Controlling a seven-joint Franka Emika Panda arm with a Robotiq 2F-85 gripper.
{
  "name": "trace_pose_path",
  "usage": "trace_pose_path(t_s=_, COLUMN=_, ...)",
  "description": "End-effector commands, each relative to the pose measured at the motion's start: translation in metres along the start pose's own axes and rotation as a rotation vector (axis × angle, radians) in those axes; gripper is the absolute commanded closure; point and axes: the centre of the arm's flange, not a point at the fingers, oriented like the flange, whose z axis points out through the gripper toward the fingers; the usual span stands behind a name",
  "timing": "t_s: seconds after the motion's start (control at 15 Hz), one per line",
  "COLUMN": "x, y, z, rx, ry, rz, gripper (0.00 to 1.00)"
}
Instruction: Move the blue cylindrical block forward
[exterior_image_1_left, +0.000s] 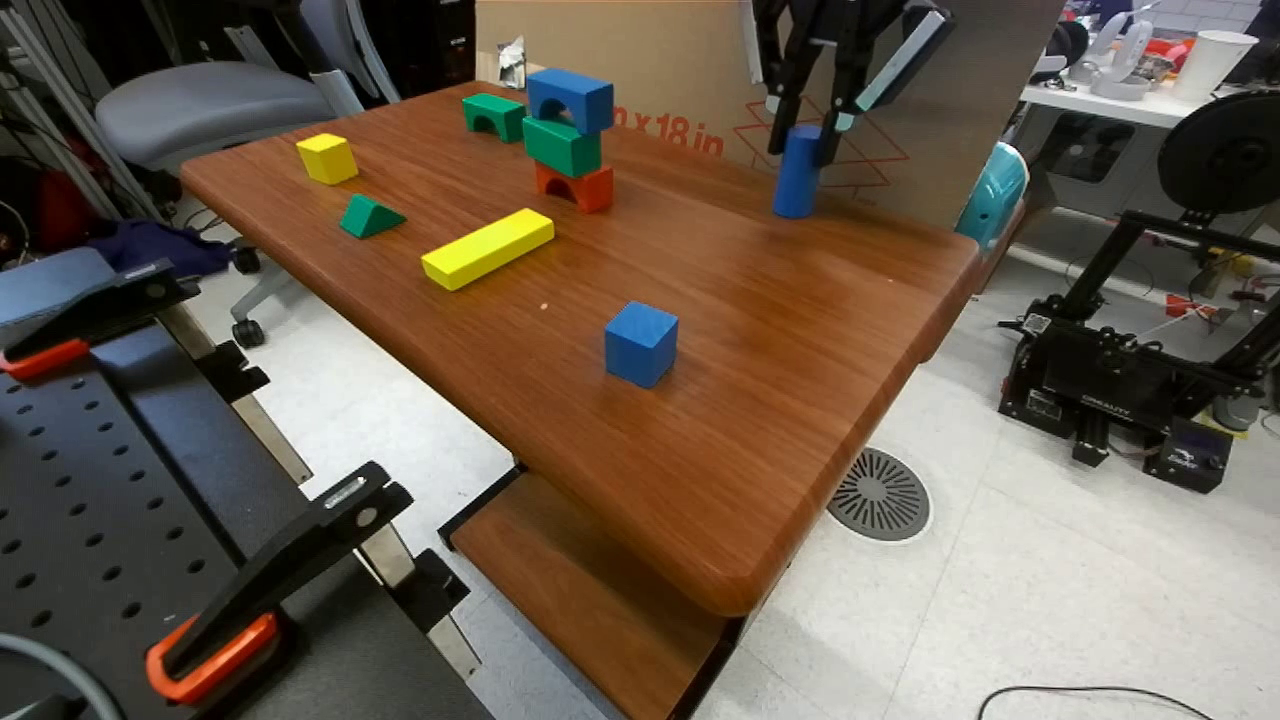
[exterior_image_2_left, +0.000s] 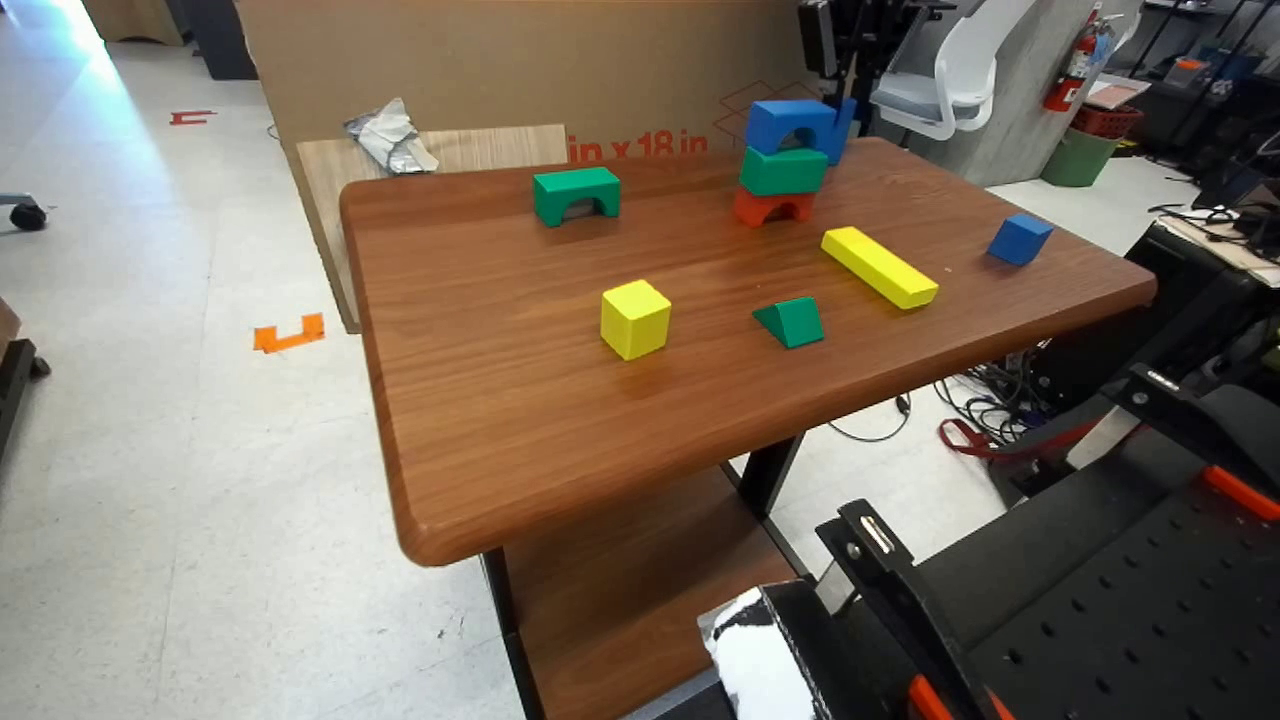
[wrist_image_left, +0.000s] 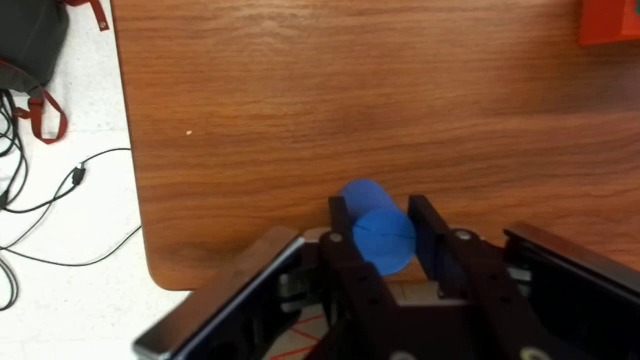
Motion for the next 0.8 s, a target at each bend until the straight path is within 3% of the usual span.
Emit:
trace_pose_path(t_s=0.0, x=0.002, y=0.007, z=-0.018, rx=-0.052, ry=0.014, rz=-0.009, gripper=0.92)
trace_pose_path(t_s=0.27, x=-0.026, y=0.013, z=-0.047, rx=-0.098, ry=0.06, rz=0.014, gripper=0.92)
trace_pose_path(t_s=0.47, x=-0.064, y=0.015, z=-0.064, rx=-0.091, ry=0.079, rz=0.015, gripper=0.92)
trace_pose_path(t_s=0.73, x=-0.106, y=0.019, z=-0.051, rx=-0.056, ry=0.047, rz=0.036, gripper=0.92)
